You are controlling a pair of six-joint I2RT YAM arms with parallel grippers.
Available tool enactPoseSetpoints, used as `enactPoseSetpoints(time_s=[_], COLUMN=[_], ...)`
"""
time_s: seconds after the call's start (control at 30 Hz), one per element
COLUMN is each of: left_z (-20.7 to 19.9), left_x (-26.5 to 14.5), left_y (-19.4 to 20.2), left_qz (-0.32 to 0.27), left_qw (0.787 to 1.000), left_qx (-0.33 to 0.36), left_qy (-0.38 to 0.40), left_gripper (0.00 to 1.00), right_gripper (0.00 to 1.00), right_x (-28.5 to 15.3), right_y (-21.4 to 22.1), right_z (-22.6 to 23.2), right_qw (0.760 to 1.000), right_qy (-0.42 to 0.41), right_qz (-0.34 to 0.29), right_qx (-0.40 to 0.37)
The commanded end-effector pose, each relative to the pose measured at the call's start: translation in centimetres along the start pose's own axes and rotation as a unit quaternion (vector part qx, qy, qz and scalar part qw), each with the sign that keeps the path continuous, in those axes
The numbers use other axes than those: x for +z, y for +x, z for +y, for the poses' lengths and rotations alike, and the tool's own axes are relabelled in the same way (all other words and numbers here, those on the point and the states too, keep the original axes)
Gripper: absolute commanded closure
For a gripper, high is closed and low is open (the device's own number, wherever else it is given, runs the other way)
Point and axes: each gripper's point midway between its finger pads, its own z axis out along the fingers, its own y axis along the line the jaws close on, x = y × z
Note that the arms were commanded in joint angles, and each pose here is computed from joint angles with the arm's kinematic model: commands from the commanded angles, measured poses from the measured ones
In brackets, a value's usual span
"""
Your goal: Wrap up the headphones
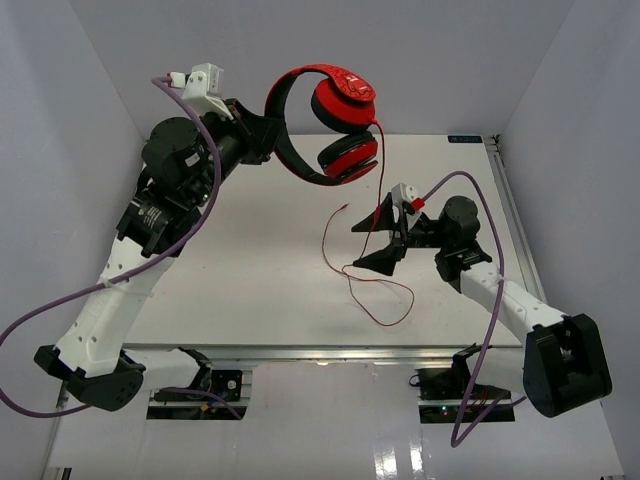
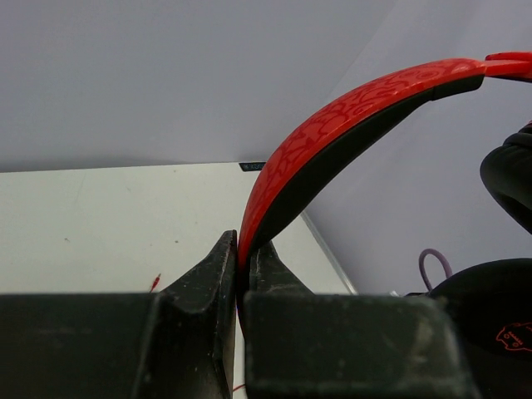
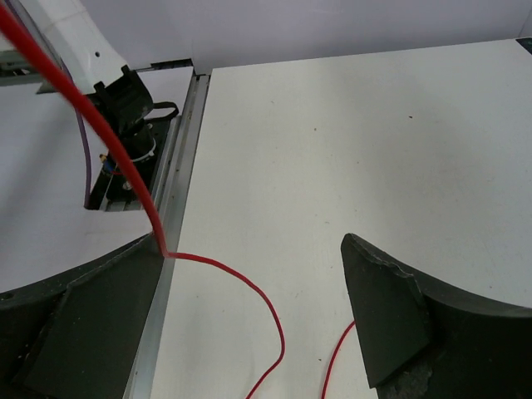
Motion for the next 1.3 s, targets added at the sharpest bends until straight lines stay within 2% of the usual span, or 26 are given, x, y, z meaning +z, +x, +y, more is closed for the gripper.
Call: enactPoseSetpoints(time_s=[0.0,0.17,0.27,0.3,0.33,0.37,0.43,0.6,0.73,0.87,1.13,1.23,1.27], left_z=[-2.1,-2.4,-2.5,-2.2,-1.9,-1.4,0.0,2.2,2.7,2.9,4.8,6.2,6.7], left_x=[-1.0,-0.4,0.1,0.2,0.2,0.2,-0.5,-1.2,-0.5,-0.6,-2.3,-3.0,-3.0], left_y=[-3.9,-4.7,-5.4,-5.6,-5.8,-6.0,-7.1,-7.5,-7.5,-8.2,-8.5,-8.5,-8.2], left_qz=[-0.062,-0.075,-0.083,-0.088,-0.093,-0.1,-0.13,-0.166,-0.181,-0.197,-0.229,-0.241,-0.24], left_qw=[0.996,0.994,0.991,0.99,0.989,0.988,0.981,0.969,0.964,0.961,0.953,0.948,0.947], left_qx=[-0.046,-0.079,-0.101,-0.108,-0.118,-0.119,-0.133,-0.155,-0.164,-0.164,-0.139,-0.111,-0.101], left_qy=[0.032,0.029,0.023,0.013,0.004,-0.008,-0.047,-0.096,-0.103,-0.107,-0.145,-0.179,-0.189], left_gripper=[1.0,1.0,1.0,1.0,1.0,1.0,1.0,1.0,1.0,1.0,1.0,1.0,1.0], right_gripper=[0.06,0.06,0.01,0.05,0.15,0.15,0.26,0.4,0.7,0.92,0.92,0.92,0.92], right_x=[0.8,2.6,4.4,4.7,4.9,4.9,4.6,3.5,3.5,3.4,2.1,1.0,0.4], right_y=[-3.2,-3.1,-2.9,-2.8,-2.6,-2.6,-1.8,-0.2,-0.5,-0.6,1.0,1.8,1.9], right_z=[1.2,4.2,5.5,5.4,5.2,5.1,4.4,4.6,5.0,4.5,0.5,-1.9,-3.0], right_qw=[0.999,0.994,0.991,0.991,0.991,0.992,0.995,0.998,0.997,0.998,0.999,0.99,0.984], right_qy=[-0.027,-0.087,-0.121,-0.122,-0.119,-0.115,-0.091,-0.049,-0.062,-0.052,0.042,0.112,0.142], right_qz=[-0.04,-0.055,-0.054,-0.053,-0.053,-0.053,-0.047,-0.046,-0.041,-0.026,0.024,0.085,0.104], right_qx=[-0.013,-0.029,-0.005,0.0,0.005,0.004,0.002,0.009,0.009,0.022,0.014,0.011,-0.012])
